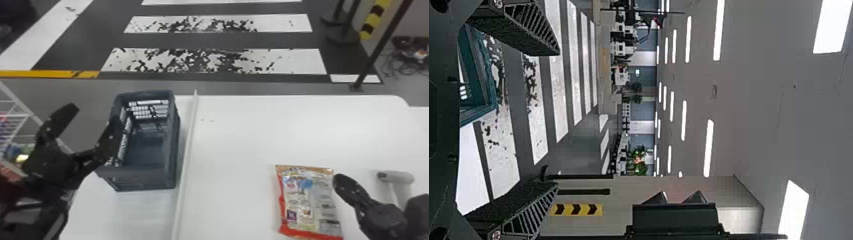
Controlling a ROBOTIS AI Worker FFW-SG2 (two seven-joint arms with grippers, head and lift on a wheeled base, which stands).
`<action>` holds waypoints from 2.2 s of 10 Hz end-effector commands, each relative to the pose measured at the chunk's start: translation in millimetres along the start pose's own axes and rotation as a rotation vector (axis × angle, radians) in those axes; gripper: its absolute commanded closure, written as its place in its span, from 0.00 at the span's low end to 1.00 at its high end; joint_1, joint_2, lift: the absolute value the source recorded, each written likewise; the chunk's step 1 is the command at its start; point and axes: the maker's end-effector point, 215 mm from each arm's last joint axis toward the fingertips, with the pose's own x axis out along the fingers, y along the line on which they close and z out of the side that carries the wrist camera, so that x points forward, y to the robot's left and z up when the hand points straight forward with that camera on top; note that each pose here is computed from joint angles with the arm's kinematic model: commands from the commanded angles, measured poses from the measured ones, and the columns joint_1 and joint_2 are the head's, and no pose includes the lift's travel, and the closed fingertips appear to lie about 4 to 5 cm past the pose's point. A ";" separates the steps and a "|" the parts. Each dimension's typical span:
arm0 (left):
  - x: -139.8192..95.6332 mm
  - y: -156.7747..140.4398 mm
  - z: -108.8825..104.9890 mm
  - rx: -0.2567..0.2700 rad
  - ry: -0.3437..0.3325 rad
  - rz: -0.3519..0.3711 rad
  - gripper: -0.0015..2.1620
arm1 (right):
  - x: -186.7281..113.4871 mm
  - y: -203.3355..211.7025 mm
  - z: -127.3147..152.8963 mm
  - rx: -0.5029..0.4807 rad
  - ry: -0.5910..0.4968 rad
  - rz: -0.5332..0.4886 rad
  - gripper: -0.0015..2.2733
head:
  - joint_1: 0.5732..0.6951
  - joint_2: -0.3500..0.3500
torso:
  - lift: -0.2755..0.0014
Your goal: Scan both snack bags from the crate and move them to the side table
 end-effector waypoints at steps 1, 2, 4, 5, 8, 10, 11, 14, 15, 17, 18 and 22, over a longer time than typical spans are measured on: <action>1.1 -1.4 0.5 -0.004 -0.003 -0.001 0.03 | -19.1 -17.4 27.1 0.030 -0.022 -0.023 0.00 | 1.00 0.56 | 0.89; 1.8 -2.2 1.4 -0.005 -0.006 -0.002 0.03 | -28.7 -37.5 30.9 0.036 -0.025 -0.061 0.00 | 1.00 0.53 | 0.89; 1.6 -1.9 0.7 -0.006 -0.005 -0.001 0.03 | -52.0 -80.8 26.1 0.035 -0.006 -0.146 0.02 | 1.00 0.45 | 0.89; 2.0 -1.7 1.2 -0.005 -0.007 -0.001 0.03 | -60.8 -97.7 20.1 0.035 0.012 -0.176 0.02 | 1.00 0.40 | 0.89; 3.5 -4.1 3.3 -0.005 -0.011 -0.010 0.03 | -90.9 -160.4 -35.1 0.148 0.130 -0.331 0.03 | 1.00 0.24 | 0.89; 3.9 -5.7 3.1 -0.008 -0.011 -0.015 0.03 | -92.4 -170.0 -51.8 0.153 0.165 -0.344 0.03 | 1.00 0.14 | 0.89; 3.9 -8.4 2.8 -0.010 -0.011 -0.022 0.03 | -88.4 -172.4 -54.9 0.147 0.177 -0.339 0.03 | 1.00 0.12 | 0.89; 0.9 -9.7 1.2 -0.013 -0.005 -0.021 0.03 | -77.6 -166.0 -60.1 0.154 0.186 -0.321 0.03 | 1.00 0.11 | 0.89; 0.7 -9.8 1.6 -0.015 -0.007 -0.018 0.03 | -75.5 -165.8 -62.7 0.160 0.190 -0.320 0.03 | 1.00 0.12 | 0.89; 0.7 -11.3 2.0 -0.014 -0.008 -0.019 0.03 | -65.6 -165.1 -69.7 0.153 0.220 -0.305 0.04 | 1.00 0.12 | 0.89; 0.7 -11.3 2.0 -0.014 -0.008 -0.019 0.03 | -60.7 -166.3 -74.9 0.154 0.233 -0.302 0.06 | 1.00 0.13 | 0.89; -0.1 -10.9 5.6 -0.005 -0.009 -0.022 0.03 | -49.6 -160.3 -85.5 0.187 0.280 -0.276 0.98 | 1.00 0.15 | 0.89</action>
